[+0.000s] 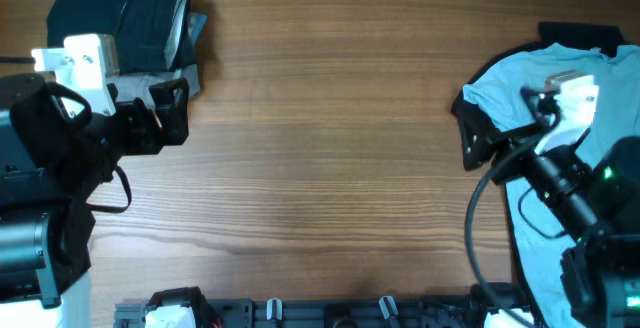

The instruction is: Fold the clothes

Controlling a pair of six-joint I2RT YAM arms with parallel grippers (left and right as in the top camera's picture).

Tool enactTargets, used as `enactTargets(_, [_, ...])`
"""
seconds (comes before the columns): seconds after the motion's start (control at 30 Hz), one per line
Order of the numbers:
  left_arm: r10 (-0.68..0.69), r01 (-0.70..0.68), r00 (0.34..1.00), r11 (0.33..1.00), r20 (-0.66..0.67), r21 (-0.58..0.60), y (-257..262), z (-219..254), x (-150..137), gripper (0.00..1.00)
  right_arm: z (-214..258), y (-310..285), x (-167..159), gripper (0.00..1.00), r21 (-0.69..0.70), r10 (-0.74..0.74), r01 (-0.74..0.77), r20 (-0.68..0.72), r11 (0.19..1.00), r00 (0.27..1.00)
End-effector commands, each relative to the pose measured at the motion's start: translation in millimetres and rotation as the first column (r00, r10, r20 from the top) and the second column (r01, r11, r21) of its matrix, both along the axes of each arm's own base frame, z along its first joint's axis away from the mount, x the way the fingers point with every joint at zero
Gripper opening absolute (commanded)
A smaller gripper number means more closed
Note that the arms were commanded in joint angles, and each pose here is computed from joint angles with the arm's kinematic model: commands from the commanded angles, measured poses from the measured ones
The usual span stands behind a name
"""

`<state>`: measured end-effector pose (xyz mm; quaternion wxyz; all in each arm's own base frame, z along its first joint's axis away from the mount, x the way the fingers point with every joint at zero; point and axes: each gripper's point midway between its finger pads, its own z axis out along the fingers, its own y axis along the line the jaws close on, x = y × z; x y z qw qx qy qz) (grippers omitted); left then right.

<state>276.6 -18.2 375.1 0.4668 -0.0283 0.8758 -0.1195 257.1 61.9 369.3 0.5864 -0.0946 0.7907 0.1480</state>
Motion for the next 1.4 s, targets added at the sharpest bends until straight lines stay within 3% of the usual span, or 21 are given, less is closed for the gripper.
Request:
enactTargets(0.0, [-0.003, 0.003, 1.000, 1.000, -0.003, 0.014, 0.2, -1.8, 0.4, 1.00, -7.5, -2.5, -7.0, 1.00, -0.098, 0.013, 0.002, 0.153, 0.995, 0.988])
enactTargets(0.07, [-0.003, 0.003, 1.000, 1.000, -0.003, 0.014, 0.2, -1.9, 0.5, 1.00, -21.1, -1.2, -18.8, 1.00, -0.094, 0.022, -0.001, 0.227, 0.996, 0.974])
enactTargets(0.37, [-0.003, 0.003, 1.000, 1.000, -0.003, 0.014, 0.2, -1.9, 0.5, 1.00, -121.7, 17.0, -62.5, 1.00, -0.110, 0.120, -0.093, 0.280, 0.990, 0.953])
enactTargets(0.63, [-0.003, 0.003, 1.000, 1.000, -0.003, 0.014, 0.2, -1.9, 0.5, 1.00, -193.1, 25.4, -35.1, 1.00, -0.122, 0.145, -0.117, 0.259, 0.986, 0.955])
enactTargets(0.83, [-0.003, 0.003, 1.000, 1.000, -0.003, 0.014, 0.2, -1.9, 0.5, 1.00, -187.1, 26.1, -29.7, 1.00, -0.121, 0.141, -0.104, 0.352, 0.987, 0.925])
enactTargets(1.37, [-0.003, 0.003, 1.000, 1.000, -0.003, 0.014, 0.2, -1.9, 0.5, 1.00, -187.6, 26.1, -29.3, 1.00, -0.120, 0.141, -0.104, 0.353, 0.987, 0.925])
